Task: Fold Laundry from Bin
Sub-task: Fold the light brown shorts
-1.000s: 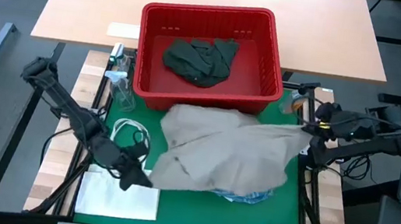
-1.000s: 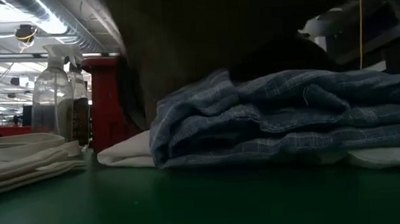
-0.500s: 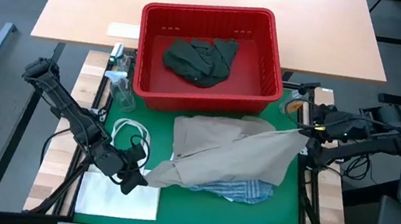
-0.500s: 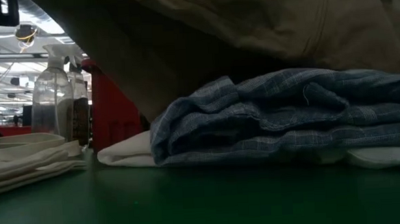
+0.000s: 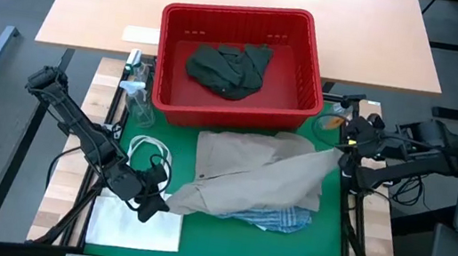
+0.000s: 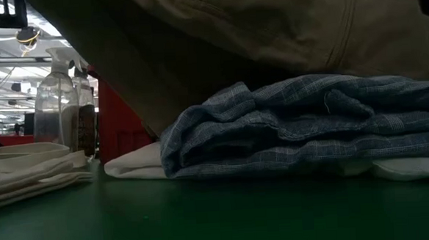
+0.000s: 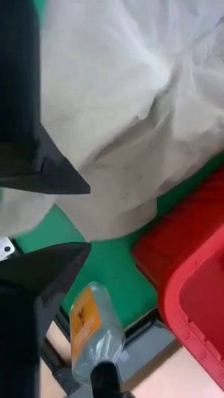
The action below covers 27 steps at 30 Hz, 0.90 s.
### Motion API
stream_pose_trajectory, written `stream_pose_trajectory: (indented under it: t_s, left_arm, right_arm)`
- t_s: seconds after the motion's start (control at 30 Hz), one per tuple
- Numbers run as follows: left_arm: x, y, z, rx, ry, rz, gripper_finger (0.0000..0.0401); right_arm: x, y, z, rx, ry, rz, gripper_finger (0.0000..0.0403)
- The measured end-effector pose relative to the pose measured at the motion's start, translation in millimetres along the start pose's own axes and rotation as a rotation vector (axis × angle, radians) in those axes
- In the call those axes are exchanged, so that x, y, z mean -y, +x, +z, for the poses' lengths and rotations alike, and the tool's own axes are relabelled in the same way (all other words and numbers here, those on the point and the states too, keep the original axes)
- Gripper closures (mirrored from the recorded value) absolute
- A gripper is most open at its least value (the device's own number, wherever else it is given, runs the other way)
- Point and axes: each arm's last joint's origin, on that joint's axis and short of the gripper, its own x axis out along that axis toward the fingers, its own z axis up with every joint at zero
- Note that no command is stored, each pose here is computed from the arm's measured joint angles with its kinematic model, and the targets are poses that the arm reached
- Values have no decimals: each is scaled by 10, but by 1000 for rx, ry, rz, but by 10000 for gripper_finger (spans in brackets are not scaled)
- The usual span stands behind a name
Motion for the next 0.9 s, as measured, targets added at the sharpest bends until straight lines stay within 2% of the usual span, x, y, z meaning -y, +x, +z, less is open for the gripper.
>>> stream_pose_trajectory:
  t_s: [0.13,0.3,0.43,0.5,0.67,0.83,0.9]
  left_arm:
    - [0,-1,0,3,0,0,401]
    - [0,0,1,4,0,1,401]
    - [0,-1,1,4,0,0,401]
    - [0,0,1,4,0,1,401]
    - [0,-1,1,4,0,1,401]
    - [-1,0,8,26,-1,6,401]
    - [-2,0,10,35,-1,8,401]
  right_arm:
    - [-5,-1,-4,-13,-5,20,249]
    - [55,-68,-66,-4,-107,77,248]
    - [164,-153,-137,60,-71,59,248]
    - [195,-190,-182,48,-19,117,248]
    - [183,-168,-322,-113,137,327,248]
    - [86,192,-525,-314,181,342,248]
    - [13,377,-608,-400,175,389,248]
